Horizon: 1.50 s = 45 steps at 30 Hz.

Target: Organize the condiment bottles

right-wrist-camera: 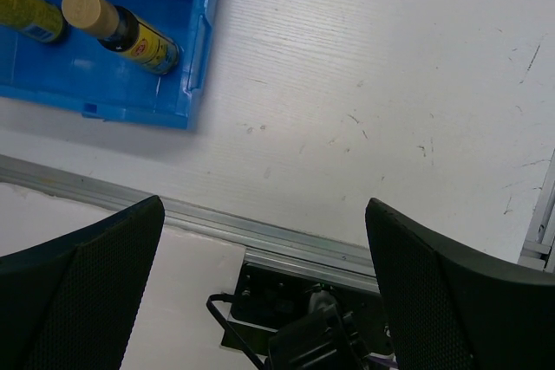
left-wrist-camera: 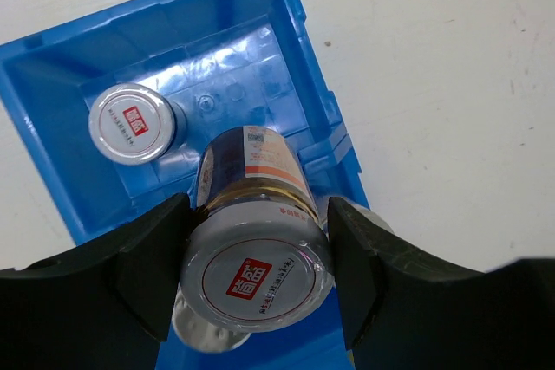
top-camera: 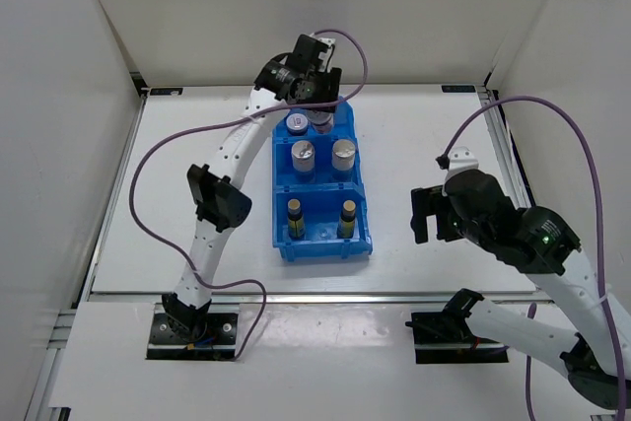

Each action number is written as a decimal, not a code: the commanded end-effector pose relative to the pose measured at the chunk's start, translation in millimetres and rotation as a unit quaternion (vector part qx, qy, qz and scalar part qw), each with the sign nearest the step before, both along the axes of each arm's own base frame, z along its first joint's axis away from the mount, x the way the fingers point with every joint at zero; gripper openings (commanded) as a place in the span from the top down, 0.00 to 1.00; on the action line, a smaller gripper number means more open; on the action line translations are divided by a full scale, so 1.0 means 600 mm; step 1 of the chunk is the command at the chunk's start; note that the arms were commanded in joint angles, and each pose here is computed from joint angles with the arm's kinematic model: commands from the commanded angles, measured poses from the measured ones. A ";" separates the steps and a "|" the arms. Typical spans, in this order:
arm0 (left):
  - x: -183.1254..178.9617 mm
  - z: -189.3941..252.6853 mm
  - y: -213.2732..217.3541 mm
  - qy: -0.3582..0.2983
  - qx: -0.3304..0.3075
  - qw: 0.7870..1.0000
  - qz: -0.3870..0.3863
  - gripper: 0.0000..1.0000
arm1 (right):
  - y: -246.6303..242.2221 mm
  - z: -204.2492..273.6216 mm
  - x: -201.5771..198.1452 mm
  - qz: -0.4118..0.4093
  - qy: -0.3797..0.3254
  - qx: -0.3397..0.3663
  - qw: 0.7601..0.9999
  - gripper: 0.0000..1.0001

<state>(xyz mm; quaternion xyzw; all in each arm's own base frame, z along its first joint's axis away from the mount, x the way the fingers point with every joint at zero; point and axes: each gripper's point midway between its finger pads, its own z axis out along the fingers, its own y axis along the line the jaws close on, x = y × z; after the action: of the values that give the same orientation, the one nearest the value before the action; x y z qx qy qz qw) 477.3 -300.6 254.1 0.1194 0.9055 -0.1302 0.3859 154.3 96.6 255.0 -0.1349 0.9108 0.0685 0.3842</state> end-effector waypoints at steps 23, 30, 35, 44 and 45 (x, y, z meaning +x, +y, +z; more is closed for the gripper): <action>0.122 -0.113 -0.050 -0.034 -0.038 0.998 0.029 0.88 | -0.017 0.013 -0.013 -0.016 -0.008 0.016 1.000 0.00; 0.118 -0.213 -0.026 0.038 -0.030 0.998 0.049 0.83 | -0.015 0.006 -0.012 -0.019 0.002 0.009 1.000 0.00; 0.117 -0.218 -0.032 0.043 -0.035 0.998 0.042 0.67 | -0.016 0.004 -0.009 -0.022 0.003 0.003 1.000 0.00; 0.111 -0.108 -0.048 0.007 -0.091 0.995 0.027 0.00 | -0.022 0.009 -0.007 -0.039 -0.003 0.003 0.999 0.00; 0.109 -0.083 -0.050 -0.004 -0.101 0.995 0.022 0.00 | -0.022 0.009 -0.007 -0.039 -0.003 0.003 0.999 0.00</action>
<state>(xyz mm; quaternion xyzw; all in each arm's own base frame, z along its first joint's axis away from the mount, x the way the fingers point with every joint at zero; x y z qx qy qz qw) 544.9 -319.7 108.6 0.0568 0.9272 -0.1540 0.3367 147.9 87.3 251.0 -0.1148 0.9183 0.0585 0.3744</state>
